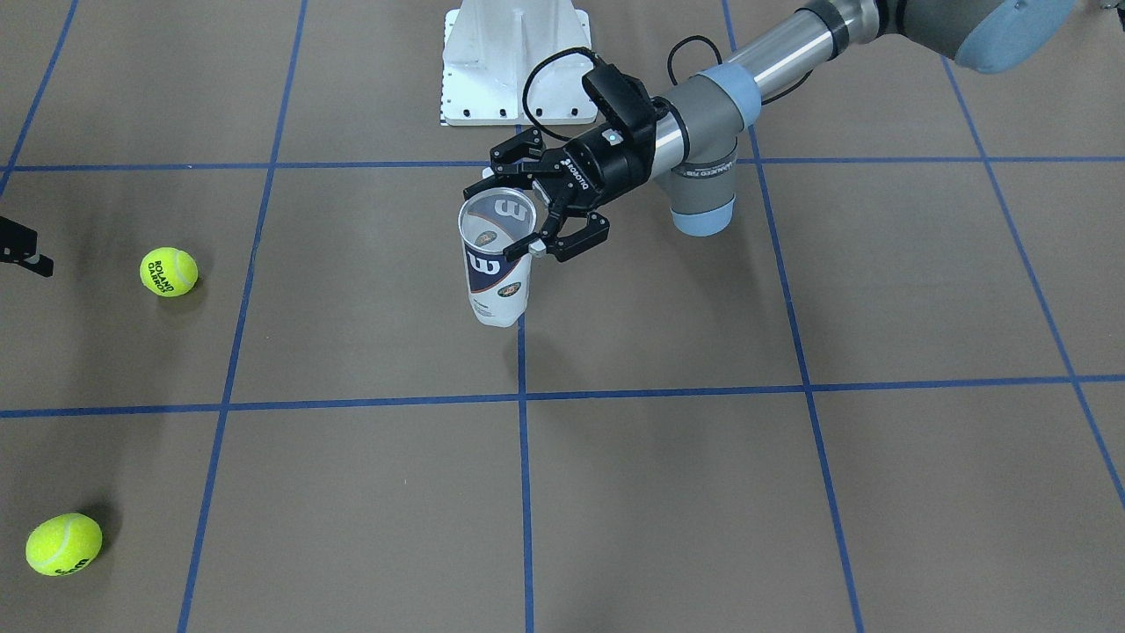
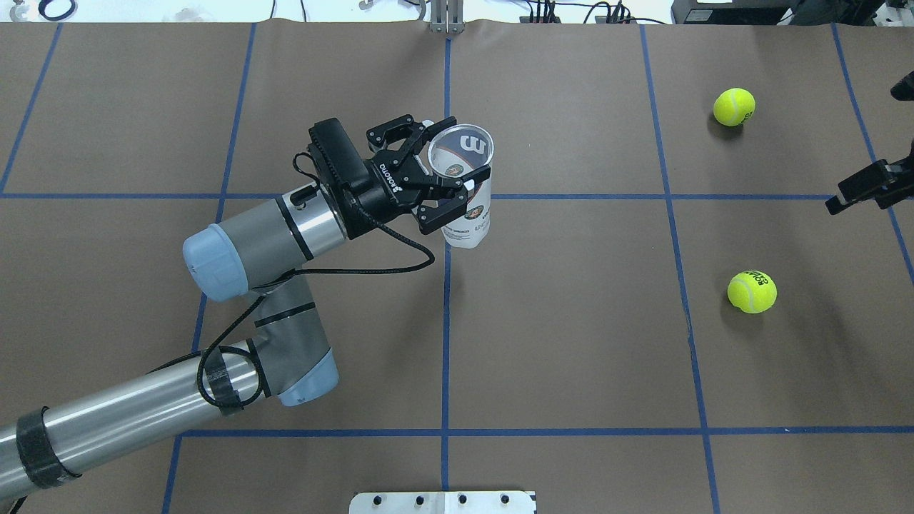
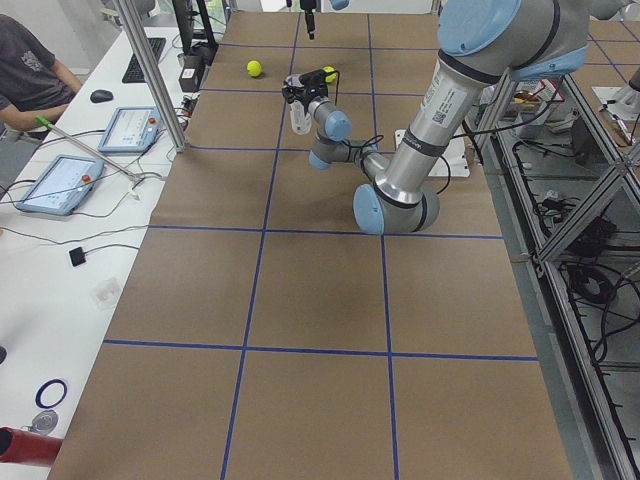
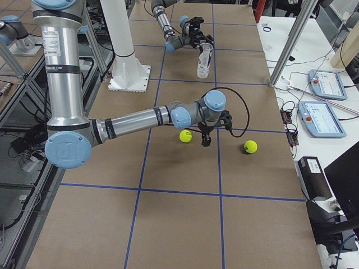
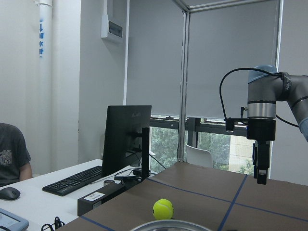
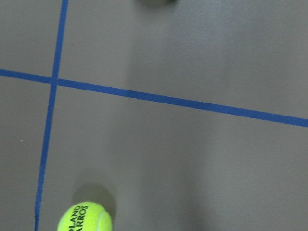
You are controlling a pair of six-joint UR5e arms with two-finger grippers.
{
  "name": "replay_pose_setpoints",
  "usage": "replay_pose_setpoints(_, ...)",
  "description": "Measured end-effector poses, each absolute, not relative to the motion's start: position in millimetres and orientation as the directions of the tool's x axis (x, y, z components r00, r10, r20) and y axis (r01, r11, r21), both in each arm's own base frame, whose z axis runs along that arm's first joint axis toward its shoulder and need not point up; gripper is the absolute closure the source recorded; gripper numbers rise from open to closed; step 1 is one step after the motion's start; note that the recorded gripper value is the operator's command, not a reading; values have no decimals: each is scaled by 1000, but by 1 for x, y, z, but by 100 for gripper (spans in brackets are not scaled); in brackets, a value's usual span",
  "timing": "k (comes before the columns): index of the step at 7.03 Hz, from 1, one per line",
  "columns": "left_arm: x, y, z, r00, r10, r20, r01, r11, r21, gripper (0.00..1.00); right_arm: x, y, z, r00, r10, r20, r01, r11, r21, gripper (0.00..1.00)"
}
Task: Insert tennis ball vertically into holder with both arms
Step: 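Reach the right gripper to the nearer yellow tennis ball and grasp it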
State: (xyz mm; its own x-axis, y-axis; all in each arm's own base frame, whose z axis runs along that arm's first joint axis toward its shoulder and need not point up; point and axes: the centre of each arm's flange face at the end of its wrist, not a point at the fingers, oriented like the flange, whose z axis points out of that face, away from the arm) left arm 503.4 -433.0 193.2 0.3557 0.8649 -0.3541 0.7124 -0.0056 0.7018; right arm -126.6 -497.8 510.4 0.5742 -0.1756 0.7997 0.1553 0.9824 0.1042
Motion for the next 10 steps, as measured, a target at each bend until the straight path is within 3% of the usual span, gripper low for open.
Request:
replay_pose_setpoints(3,511,-417,217,363,874,-324,714,-37,699,26,-200,-464,487,596,-119,794,160,987,27,1)
replay_pose_setpoints(10,511,-415,220,360,874,-326,714,-33,700,25,-265,-418,526,691,-145,709,172,985,34,2)
